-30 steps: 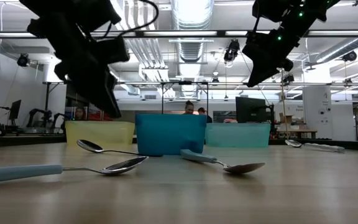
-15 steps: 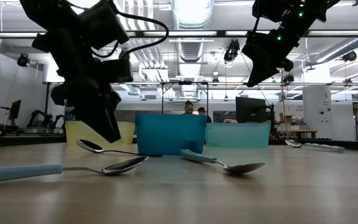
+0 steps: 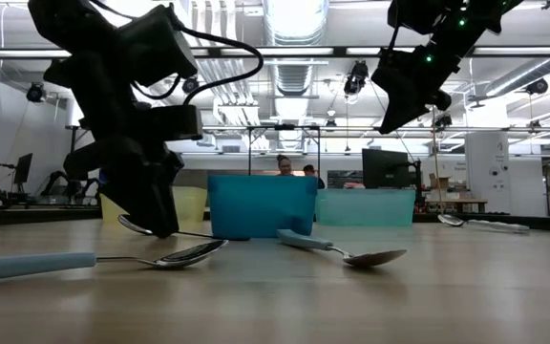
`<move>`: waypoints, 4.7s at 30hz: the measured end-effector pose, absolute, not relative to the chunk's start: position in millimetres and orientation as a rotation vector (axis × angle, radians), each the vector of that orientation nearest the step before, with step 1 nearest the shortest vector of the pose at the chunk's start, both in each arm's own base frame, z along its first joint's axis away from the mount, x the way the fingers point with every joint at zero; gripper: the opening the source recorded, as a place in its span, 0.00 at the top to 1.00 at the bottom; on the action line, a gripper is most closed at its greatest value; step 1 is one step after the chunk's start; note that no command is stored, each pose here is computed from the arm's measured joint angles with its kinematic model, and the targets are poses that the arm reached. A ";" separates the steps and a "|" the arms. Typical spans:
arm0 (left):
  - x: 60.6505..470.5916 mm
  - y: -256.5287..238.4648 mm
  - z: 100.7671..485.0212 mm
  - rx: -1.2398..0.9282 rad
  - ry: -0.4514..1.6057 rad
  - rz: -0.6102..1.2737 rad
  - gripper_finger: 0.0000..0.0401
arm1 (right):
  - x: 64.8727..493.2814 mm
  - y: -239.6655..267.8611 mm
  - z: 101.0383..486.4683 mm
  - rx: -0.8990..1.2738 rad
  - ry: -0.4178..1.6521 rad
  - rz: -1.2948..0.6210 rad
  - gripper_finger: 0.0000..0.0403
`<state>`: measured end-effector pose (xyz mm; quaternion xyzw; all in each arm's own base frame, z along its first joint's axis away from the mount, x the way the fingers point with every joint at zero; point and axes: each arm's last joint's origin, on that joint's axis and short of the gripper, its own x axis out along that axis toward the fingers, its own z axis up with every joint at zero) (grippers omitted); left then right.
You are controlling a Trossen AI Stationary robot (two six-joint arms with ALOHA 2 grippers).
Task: Sort silverware by color (type)
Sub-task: Put the black spoon into the yellow bin
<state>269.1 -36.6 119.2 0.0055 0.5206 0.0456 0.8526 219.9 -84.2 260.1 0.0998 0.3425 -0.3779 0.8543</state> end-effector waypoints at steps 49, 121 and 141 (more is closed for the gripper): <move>222.6 -59.3 186.0 -0.028 1.035 0.005 1.00 | 275.5 -72.2 277.0 0.340 0.338 -0.140 0.92; 240.3 -94.0 263.4 0.576 0.969 0.320 1.00 | 440.2 -20.3 262.0 0.186 0.694 0.279 0.83; 236.9 -90.9 272.8 0.599 0.916 0.352 0.81 | 440.0 -21.8 261.3 0.137 0.685 0.294 0.98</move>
